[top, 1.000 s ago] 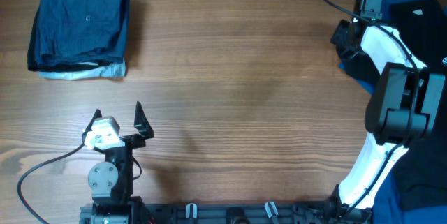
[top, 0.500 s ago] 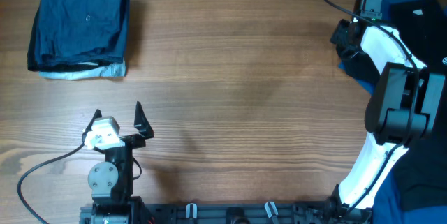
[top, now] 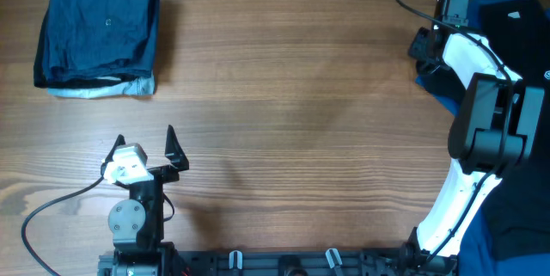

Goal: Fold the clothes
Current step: 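Drag the black polo leftward to the table center with the right gripper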

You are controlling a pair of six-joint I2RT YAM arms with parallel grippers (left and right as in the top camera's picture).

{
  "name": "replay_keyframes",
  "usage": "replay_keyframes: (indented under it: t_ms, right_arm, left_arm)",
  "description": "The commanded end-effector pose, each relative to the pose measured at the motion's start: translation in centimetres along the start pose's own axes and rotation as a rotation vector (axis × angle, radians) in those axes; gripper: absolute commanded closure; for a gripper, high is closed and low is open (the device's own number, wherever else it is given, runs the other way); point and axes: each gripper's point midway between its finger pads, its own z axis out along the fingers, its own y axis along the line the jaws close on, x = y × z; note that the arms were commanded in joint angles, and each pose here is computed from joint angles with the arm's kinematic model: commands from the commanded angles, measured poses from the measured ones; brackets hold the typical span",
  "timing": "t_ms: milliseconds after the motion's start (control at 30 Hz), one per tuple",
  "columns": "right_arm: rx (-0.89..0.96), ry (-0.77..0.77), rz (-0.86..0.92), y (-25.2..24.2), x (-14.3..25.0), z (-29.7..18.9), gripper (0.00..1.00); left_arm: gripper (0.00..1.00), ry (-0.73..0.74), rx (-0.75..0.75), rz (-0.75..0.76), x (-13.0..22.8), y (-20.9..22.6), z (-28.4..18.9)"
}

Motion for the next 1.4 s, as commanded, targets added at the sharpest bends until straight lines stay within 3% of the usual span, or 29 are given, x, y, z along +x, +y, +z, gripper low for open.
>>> replay_keyframes:
  t_ms: [0, 267, 433, 567, 800, 867, 967, 1100, 1200, 1233, 1300, 1367]
  right_arm:
    - [-0.027, -0.118, -0.039, 0.4, -3.9, -5.2, 0.96]
    - [-0.047, -0.394, -0.093, -0.9, -9.2, -20.4, 0.96]
    - [-0.367, -0.406, -0.232, 5.3, -7.0, -26.6, 0.96]
    - [-0.754, -0.262, -0.385, 16.7, -0.3, -29.6, 0.96]
    - [-0.970, -0.019, -0.663, 34.3, 16.5, -27.6, 0.96]
    - [-0.998, 0.074, -0.731, 37.7, 23.0, -26.2, 0.96]
    - [-1.009, 0.148, -0.808, 39.3, 28.6, -26.0, 0.96]
    - [-1.054, 0.127, -0.876, 40.2, 30.8, -27.8, 0.96]
    - [-1.071, 0.097, -0.865, 40.3, 29.7, -28.8, 0.54]
    - [-1.079, 0.072, -0.849, 40.2, 28.5, -29.3, 0.23]
    - [-1.092, 0.017, -0.825, 39.9, 25.8, -30.3, 0.08]
    - [-1.102, -0.046, -0.801, 39.3, 22.9, -31.8, 0.04]
  left_arm:
    - [0.00, 0.000, -0.007, 0.023, 0.1, 0.1, 0.0]
    - [0.00, 0.000, -0.007, 0.023, 0.1, 0.1, 0.0]
    - [0.00, 0.000, -0.007, 0.023, 0.1, 0.1, 0.0]
    - [0.00, 0.000, -0.007, 0.023, 0.1, 0.1, 0.0]
    - [0.00, 0.000, -0.007, 0.023, 0.1, 0.1, 0.0]
    - [0.00, 0.000, -0.007, 0.023, 0.1, 0.1, 0.0]
    - [0.00, 0.000, -0.007, 0.023, 0.1, 0.1, 0.0]
    - [0.00, 0.000, -0.007, 0.023, 0.1, 0.1, 0.0]
    - [0.00, 0.000, -0.007, 0.023, 0.1, 0.1, 0.0]
    - [0.00, 0.000, -0.007, 0.023, 0.1, 0.1, 0.0]
    - [0.00, 0.000, -0.007, 0.023, 0.1, 0.1, 0.0]
    - [0.00, 0.000, -0.007, 0.023, 0.1, 0.1, 0.0]
